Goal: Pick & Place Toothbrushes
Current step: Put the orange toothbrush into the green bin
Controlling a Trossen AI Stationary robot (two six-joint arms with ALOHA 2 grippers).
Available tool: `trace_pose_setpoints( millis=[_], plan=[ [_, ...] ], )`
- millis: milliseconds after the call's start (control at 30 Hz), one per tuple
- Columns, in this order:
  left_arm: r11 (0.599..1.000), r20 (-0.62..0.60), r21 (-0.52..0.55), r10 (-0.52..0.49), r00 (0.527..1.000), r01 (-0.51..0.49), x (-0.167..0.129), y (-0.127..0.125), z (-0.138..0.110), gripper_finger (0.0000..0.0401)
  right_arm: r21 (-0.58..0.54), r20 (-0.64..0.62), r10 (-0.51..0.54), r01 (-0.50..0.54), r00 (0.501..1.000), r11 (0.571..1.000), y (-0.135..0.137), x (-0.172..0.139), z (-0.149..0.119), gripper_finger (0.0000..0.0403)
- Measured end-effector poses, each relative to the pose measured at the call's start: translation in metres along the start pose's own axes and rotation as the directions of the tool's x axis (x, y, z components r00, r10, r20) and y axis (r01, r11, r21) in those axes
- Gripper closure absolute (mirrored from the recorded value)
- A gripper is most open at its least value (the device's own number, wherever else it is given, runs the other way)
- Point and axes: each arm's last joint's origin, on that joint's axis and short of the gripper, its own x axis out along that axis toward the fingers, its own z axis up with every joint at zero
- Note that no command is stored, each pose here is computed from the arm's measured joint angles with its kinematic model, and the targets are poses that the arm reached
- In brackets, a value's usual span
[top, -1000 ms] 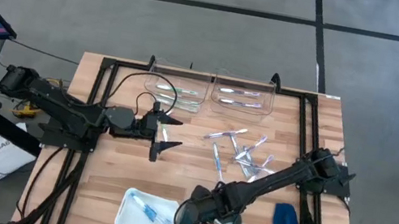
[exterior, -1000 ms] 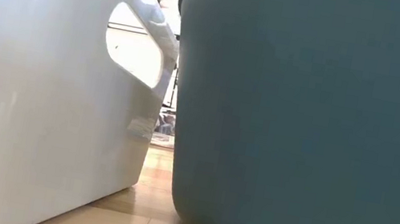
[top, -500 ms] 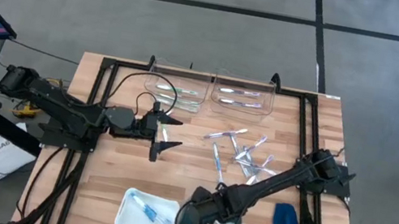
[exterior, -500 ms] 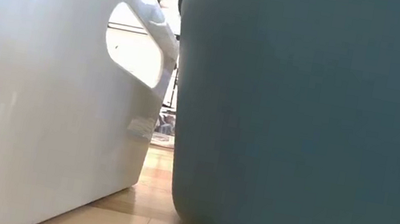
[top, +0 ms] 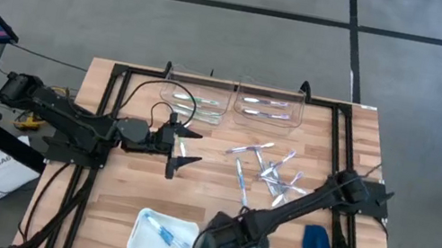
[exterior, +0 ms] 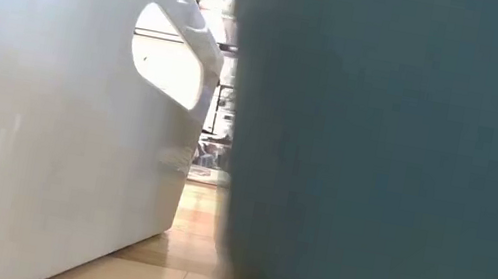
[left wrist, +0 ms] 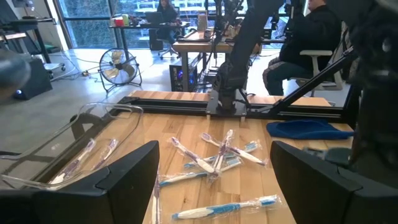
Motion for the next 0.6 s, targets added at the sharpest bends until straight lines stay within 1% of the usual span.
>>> trace_pose_setpoints(
  millis=[100,200,433,600],
  plan=[
    [1.000,-0.001,0.000,0.000,1.000,0.000,0.000,0.000,0.000,0.0100,-0.015,-0.059,0.039,-0.039,0.998,0.999,0.004,0.020,0.003,0.0377],
    [1.000,-0.001,0.000,0.000,1.000,0.000,0.000,0.000,0.000,0.0100,-0.019,-0.095,0.055,-0.057,0.994,0.998,0.003,0.024,0.004,0.0373],
    [1.000,0.000,0.001,0.000,1.000,0.000,0.000,0.000,0.000,0.0100,-0.035,-0.040,0.053,-0.054,0.998,0.998,0.002,0.015,0.007,0.0371],
    [1.000,0.000,0.001,0.000,1.000,0.000,0.000,0.000,0.000,0.0100,-0.042,-0.026,0.068,-0.069,0.997,0.997,0.001,0.011,0.009,0.0368]
  ],
)
